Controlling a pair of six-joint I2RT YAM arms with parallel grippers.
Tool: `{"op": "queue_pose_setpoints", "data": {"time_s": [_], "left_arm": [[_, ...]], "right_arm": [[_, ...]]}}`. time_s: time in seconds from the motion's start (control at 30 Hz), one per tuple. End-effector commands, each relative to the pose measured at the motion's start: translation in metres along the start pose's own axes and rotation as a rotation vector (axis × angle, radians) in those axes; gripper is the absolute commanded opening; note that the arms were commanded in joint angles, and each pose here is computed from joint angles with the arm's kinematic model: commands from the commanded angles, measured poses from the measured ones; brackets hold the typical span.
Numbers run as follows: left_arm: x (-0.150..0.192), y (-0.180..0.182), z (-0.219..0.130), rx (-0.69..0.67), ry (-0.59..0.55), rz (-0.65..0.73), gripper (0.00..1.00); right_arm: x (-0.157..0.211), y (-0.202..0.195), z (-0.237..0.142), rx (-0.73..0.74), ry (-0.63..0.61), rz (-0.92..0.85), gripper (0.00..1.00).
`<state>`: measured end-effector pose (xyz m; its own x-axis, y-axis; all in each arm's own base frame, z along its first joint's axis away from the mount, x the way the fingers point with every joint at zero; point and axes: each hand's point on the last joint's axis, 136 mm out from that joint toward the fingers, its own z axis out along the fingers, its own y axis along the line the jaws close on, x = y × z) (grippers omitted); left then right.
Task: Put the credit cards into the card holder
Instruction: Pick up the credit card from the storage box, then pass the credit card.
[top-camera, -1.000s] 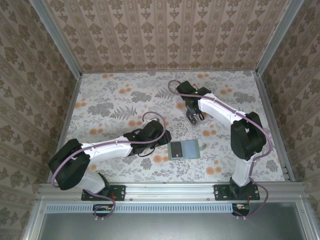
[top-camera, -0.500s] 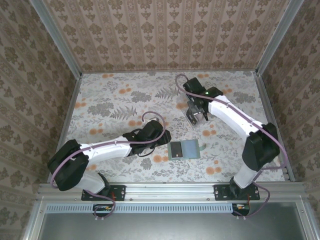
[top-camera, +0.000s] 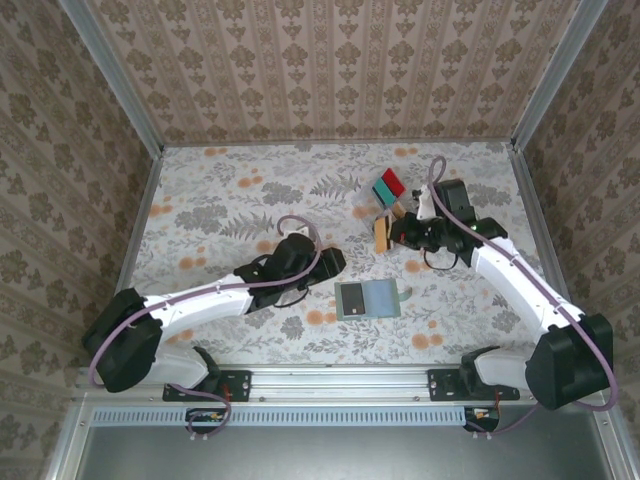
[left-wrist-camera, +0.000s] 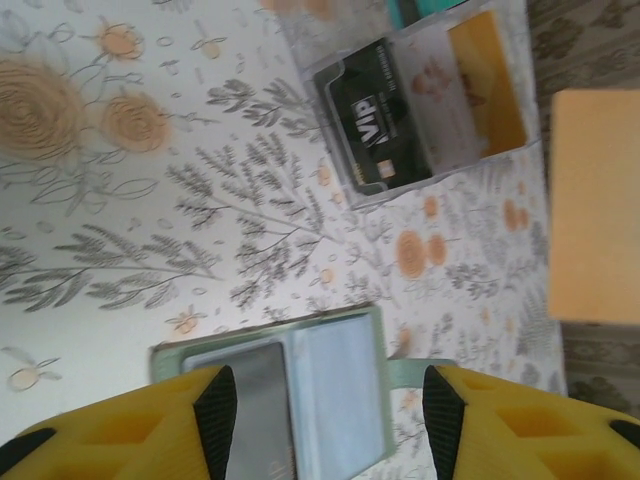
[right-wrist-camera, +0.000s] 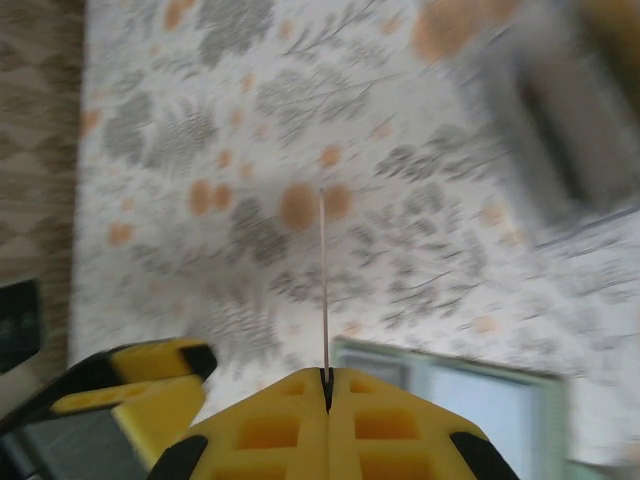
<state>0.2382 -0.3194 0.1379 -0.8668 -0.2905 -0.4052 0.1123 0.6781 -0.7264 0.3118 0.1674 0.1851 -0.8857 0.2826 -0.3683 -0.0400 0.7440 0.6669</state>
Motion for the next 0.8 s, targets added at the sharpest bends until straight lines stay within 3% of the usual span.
{"op": "queue_pose_setpoints", "data": {"time_s": [0.0, 0.5, 0.77], "left_arm": [[-0.007, -0.030, -0.005, 0.151, 0.004, -0.031, 0.57], [-0.021, -0.062, 0.004, 0.397, 0.067, -0.101, 0.58], [-0.017, -0.067, 0.013, 0.458, 0.077, -0.140, 0.37]], "right_arm": [[0.007, 0.040, -0.003, -0.252, 0.047, 0.070, 0.01], [0.024, 0.044, 0.006, -0.385, 0.104, 0.164, 0.02], [0.033, 0.038, 0.012, -0.377, 0.130, 0.186, 0.03]]}}
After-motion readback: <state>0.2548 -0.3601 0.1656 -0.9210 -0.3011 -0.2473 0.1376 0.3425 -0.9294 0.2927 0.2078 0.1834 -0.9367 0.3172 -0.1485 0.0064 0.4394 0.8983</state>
